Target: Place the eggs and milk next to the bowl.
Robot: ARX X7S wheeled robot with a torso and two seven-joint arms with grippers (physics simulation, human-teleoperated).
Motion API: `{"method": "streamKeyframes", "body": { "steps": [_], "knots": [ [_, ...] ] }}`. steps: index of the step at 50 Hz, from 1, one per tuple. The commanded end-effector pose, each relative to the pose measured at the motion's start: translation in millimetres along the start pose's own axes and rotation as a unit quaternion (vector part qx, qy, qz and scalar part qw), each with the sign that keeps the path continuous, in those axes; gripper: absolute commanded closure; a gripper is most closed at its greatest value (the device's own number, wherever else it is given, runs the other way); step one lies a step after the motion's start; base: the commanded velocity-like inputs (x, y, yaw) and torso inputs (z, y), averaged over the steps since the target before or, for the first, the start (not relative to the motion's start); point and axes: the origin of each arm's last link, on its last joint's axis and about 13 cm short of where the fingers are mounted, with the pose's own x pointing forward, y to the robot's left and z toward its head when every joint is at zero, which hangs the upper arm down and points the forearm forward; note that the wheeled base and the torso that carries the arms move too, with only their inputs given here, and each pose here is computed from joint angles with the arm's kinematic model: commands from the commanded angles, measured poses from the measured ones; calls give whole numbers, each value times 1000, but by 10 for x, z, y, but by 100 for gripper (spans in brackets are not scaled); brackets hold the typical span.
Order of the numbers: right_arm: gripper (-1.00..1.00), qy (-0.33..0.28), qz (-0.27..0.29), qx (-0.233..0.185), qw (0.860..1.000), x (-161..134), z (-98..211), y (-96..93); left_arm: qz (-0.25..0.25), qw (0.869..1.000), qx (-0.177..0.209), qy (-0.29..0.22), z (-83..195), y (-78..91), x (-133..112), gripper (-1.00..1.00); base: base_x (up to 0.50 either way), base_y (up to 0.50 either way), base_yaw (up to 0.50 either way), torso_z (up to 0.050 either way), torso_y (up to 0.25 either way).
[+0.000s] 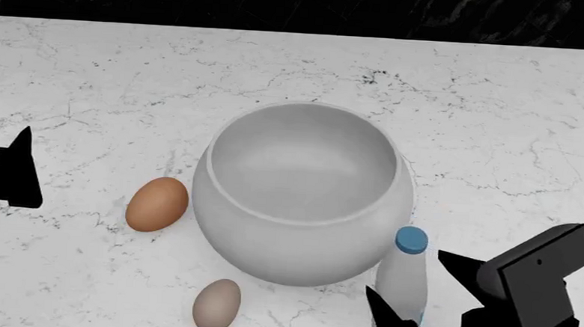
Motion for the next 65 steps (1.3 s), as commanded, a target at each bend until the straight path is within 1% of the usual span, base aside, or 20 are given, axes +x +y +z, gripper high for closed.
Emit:
{"method": "streamKeyframes", "body": {
  "steps": [1, 18, 31, 40, 49, 54, 59, 65],
  "knots": [
    [-100, -4, -1, -9, 1000, -136, 102, 74, -1, 1000, -2, -2, -2, -1, -2, -100, 0, 0, 0, 0, 0],
    [-100, -21, -16, -20, 999, -364, 257, 144, 1, 1000, -3, -6, 22, 13, -4, -100, 0, 0, 0, 0, 0],
    [-100, -38, -52, -33, 997, -676, 423, 208, 3, 1000, -2, -20, 129, 46, -55, -100, 0, 0, 0, 0, 0],
    [-100, -44, -75, -38, 995, -807, 502, 193, 2, 1000, 5, -30, 192, 70, -102, -100, 0, 0, 0, 0, 0],
    [-100, -55, -120, -40, 990, -986, 550, 164, 0, 999, 9, -40, 271, 85, -142, -100, 0, 0, 0, 0, 0],
    [-100, -71, -152, -38, 985, -1139, 592, 137, 3, 999, 15, -45, 327, 119, -184, -100, 0, 0, 0, 0, 0],
    [-100, -74, -177, -38, 981, -1301, 611, 148, 4, 999, 18, -47, 349, 142, -216, -100, 0, 0, 0, 0, 0],
    [-100, -80, -195, -38, 977, -1409, 650, 181, 3, 998, 23, -53, 383, 171, -271, -100, 0, 0, 0, 0, 0]
  ]
}}
